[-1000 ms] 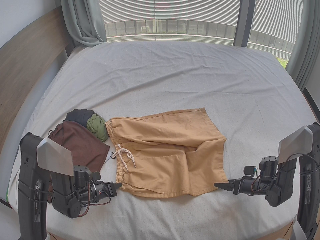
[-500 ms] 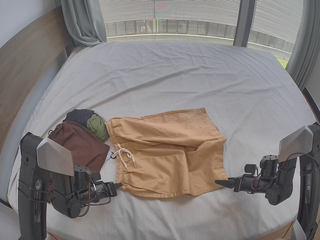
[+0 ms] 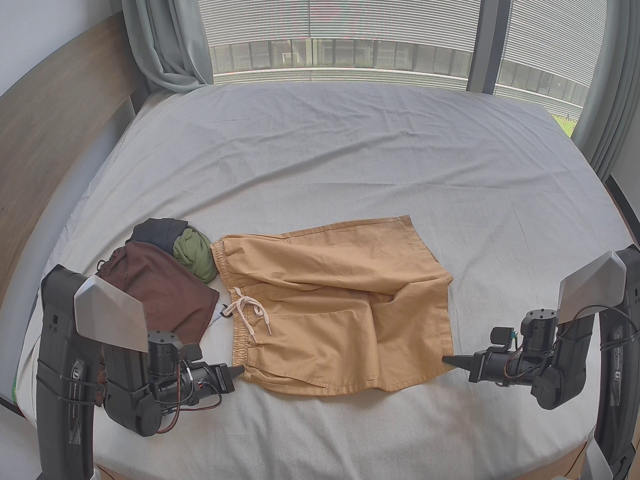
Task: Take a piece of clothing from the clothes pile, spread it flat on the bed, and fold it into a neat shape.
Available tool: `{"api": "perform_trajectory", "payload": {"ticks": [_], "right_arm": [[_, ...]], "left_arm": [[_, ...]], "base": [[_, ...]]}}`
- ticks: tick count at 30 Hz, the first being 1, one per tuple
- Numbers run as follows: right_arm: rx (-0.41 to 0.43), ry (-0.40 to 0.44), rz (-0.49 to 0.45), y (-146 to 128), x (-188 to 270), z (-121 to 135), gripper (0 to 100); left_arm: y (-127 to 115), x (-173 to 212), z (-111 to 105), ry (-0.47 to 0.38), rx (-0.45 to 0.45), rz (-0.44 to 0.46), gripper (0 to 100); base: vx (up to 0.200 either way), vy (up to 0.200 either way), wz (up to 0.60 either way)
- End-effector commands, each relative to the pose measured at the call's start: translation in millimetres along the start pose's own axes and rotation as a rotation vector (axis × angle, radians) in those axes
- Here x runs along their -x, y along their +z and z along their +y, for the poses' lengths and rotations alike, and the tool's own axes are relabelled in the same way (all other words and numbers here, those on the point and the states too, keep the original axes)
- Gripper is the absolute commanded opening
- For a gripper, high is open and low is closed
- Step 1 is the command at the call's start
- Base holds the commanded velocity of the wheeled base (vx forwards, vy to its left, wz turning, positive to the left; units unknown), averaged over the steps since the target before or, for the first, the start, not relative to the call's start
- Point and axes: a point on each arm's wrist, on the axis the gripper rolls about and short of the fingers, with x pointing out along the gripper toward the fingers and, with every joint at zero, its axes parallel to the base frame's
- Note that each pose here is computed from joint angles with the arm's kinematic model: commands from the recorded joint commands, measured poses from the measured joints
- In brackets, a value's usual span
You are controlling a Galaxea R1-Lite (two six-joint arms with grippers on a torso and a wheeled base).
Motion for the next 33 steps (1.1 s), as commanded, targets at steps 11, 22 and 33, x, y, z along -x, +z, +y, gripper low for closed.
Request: {"api": "perform_trajectory", "payload": {"ticks": [11,22,33], "right_arm": [[-0.040,-0.037,0.079,-20.7,21.1,8.4,0],[-0.020,-0.060,0.140,-35.8,36.0,11.5,0],[-0.034,-0.066,0.154,-39.7,37.4,10.1,0]], "left_arm": [[15.4,34.9,-12.6,-0.008,0.067,-0.037,0],[0.7,71.2,7.3,-0.008,0.011,0.061,0],[-9.0,69.9,10.2,-0.001,-0.003,0.104,0]], "base": [[0.000,0.000,0.00],[0.000,0.000,0.00],[0.000,0.000,0.00]]}}
